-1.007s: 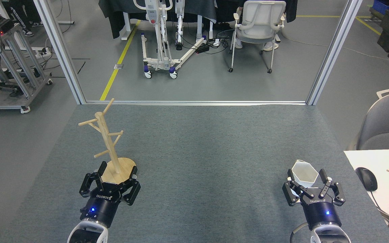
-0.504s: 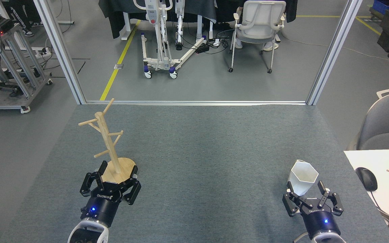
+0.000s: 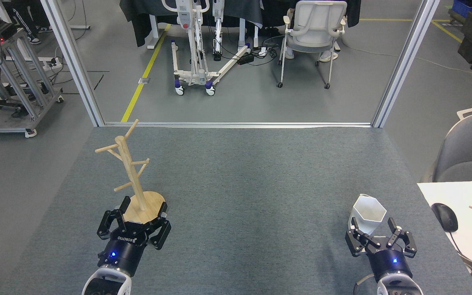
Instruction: Hang cup on storage rack
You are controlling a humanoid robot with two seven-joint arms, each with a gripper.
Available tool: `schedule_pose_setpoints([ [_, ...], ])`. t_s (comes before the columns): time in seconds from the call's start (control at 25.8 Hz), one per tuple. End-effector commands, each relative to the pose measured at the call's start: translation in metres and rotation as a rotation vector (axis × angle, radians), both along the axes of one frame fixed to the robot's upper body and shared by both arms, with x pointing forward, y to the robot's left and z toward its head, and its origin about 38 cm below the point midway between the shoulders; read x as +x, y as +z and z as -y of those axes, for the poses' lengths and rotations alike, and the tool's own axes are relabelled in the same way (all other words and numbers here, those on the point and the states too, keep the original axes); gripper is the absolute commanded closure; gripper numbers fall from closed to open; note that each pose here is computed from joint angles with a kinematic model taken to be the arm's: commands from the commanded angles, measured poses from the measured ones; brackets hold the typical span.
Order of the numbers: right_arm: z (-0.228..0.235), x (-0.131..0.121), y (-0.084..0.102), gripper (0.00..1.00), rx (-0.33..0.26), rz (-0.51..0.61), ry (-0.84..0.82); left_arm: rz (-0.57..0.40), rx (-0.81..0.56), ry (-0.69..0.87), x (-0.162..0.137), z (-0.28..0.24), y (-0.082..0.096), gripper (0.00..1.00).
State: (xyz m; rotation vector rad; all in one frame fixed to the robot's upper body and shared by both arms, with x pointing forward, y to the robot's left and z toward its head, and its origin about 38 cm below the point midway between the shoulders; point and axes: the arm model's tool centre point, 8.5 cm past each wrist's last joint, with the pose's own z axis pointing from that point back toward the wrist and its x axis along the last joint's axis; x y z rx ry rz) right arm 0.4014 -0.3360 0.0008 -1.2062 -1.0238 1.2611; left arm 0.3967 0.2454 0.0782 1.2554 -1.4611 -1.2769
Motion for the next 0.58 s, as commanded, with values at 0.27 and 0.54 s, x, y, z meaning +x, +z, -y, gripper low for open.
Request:
schedule_pose_setpoints([
  [0.27,0.000,0.014,0.001,0.01,0.004,-0.011,-0.008,0.002,-0.001,-0.001,-0.001,0.000,0.000,0.01],
  [0.54,0.003,0.018,0.000,0.01,0.003,-0.017,-0.019,0.007,-0.002,0.000,-0.001,0.000,0.000,0.01],
])
